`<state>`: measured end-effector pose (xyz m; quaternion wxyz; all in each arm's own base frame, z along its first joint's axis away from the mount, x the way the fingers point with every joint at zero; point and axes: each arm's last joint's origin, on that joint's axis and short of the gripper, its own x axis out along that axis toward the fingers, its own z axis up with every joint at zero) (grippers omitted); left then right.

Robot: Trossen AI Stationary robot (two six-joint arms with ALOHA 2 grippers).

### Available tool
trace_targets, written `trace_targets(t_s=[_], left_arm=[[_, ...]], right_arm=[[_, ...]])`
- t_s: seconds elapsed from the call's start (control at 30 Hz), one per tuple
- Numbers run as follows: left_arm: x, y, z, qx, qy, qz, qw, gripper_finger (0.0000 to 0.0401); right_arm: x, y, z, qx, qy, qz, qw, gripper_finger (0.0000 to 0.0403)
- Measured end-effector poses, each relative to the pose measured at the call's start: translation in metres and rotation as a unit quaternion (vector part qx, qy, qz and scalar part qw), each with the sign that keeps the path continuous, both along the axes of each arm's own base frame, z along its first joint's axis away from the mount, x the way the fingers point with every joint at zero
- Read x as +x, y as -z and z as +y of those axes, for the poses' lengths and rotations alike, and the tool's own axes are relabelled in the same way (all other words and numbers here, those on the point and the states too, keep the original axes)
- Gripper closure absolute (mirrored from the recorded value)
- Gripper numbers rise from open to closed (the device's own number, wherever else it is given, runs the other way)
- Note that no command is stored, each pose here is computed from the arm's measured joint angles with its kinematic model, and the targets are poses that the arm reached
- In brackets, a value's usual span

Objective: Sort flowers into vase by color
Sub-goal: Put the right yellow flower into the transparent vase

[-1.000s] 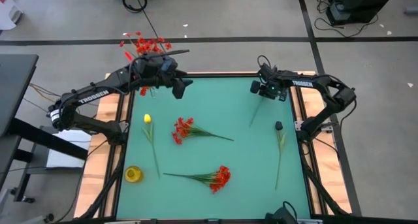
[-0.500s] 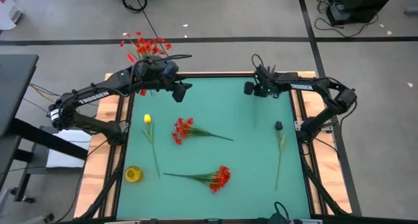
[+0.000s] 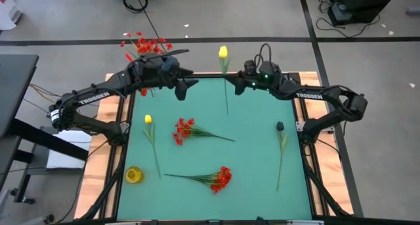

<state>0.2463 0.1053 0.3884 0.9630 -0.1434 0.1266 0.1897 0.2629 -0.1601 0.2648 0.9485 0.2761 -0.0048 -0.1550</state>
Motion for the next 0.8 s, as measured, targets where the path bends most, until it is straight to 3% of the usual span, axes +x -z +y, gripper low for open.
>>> trace_targets(t_s=[0.17, 0.37, 0.6, 0.8], left_arm=[[0.01, -0.002, 0.004, 0.046, 0.028, -0.023, 0.998, 0.0141], [0.033, 0.01, 0.01, 0.041, 0.043, -0.035, 0.998, 0.0141], [0.036, -0.002, 0.01, 0.064, 0.042, -0.093, 0.993, 0.0143], [0.042, 0.0, 0.012, 0.063, 0.06, -0.108, 0.99, 0.0168]], right_arm=[[0.015, -0.029, 0.012, -0.077, -0.06, -0.027, 0.995, 0.0396], [0.029, -0.059, 0.021, -0.16, -0.094, -0.034, 0.982, 0.0395], [0.032, -0.068, 0.023, -0.209, -0.101, -0.007, 0.973, 0.0393], [0.033, -0.068, 0.025, -0.227, -0.118, -0.005, 0.967, 0.0392]])
